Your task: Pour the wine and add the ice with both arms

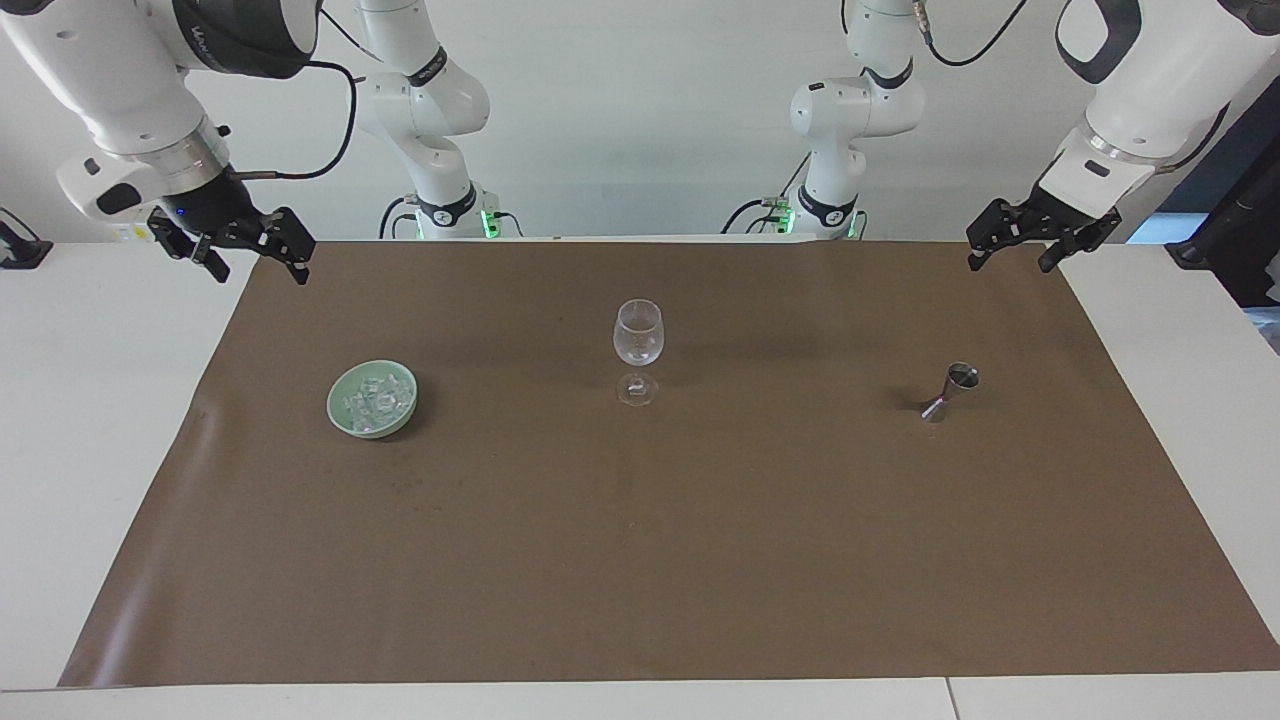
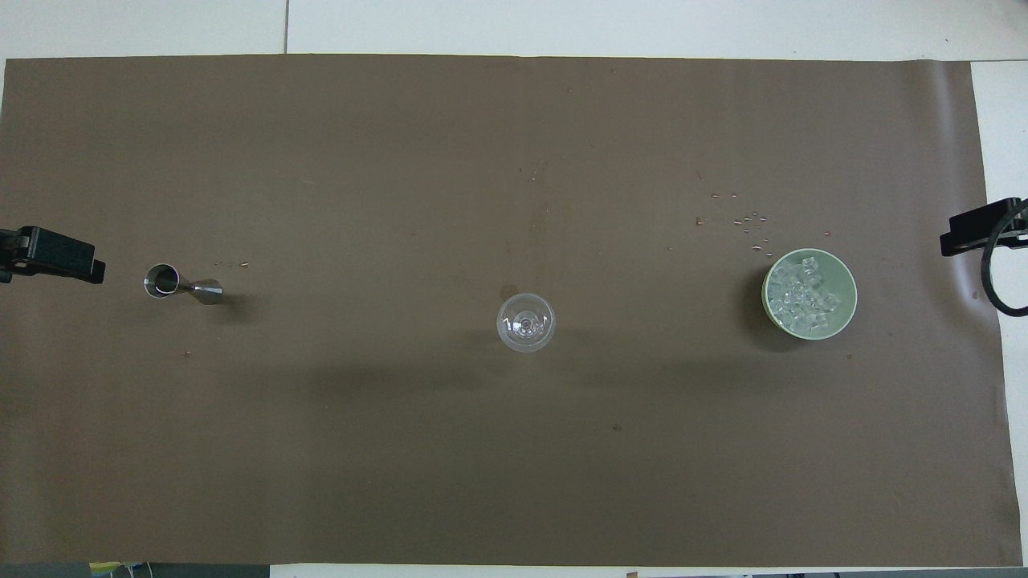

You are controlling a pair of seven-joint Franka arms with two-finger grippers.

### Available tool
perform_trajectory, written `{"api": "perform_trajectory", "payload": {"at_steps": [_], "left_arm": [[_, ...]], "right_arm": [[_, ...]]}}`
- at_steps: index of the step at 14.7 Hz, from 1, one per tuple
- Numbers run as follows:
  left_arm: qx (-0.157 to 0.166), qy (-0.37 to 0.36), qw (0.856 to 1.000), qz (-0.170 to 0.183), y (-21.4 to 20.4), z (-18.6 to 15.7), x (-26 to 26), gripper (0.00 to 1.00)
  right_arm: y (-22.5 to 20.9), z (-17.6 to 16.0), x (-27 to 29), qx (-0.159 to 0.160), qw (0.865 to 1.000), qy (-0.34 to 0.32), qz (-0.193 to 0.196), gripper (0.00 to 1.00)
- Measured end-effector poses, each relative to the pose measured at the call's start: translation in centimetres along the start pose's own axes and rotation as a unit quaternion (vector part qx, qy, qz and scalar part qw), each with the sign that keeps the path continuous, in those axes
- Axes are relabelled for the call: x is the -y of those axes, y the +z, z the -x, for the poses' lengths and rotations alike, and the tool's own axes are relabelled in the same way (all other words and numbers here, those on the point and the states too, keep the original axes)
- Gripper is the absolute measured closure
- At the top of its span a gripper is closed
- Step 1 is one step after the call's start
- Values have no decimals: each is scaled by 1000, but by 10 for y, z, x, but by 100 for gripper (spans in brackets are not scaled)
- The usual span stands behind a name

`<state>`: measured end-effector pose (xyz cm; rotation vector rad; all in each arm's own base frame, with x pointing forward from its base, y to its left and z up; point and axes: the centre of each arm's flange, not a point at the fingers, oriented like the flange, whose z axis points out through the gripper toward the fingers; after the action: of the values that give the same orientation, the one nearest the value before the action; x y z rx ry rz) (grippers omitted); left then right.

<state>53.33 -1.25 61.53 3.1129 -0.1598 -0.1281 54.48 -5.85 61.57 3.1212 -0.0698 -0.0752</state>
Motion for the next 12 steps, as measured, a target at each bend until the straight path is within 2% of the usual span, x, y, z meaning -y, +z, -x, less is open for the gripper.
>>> {"api": "perform_trajectory", "payload": {"at_steps": [12], "left_arm": [[0, 3, 1000, 0, 0, 0, -3, 0]], "right_arm": [[0, 0, 0, -1, 1000, 0, 0, 0]]}}
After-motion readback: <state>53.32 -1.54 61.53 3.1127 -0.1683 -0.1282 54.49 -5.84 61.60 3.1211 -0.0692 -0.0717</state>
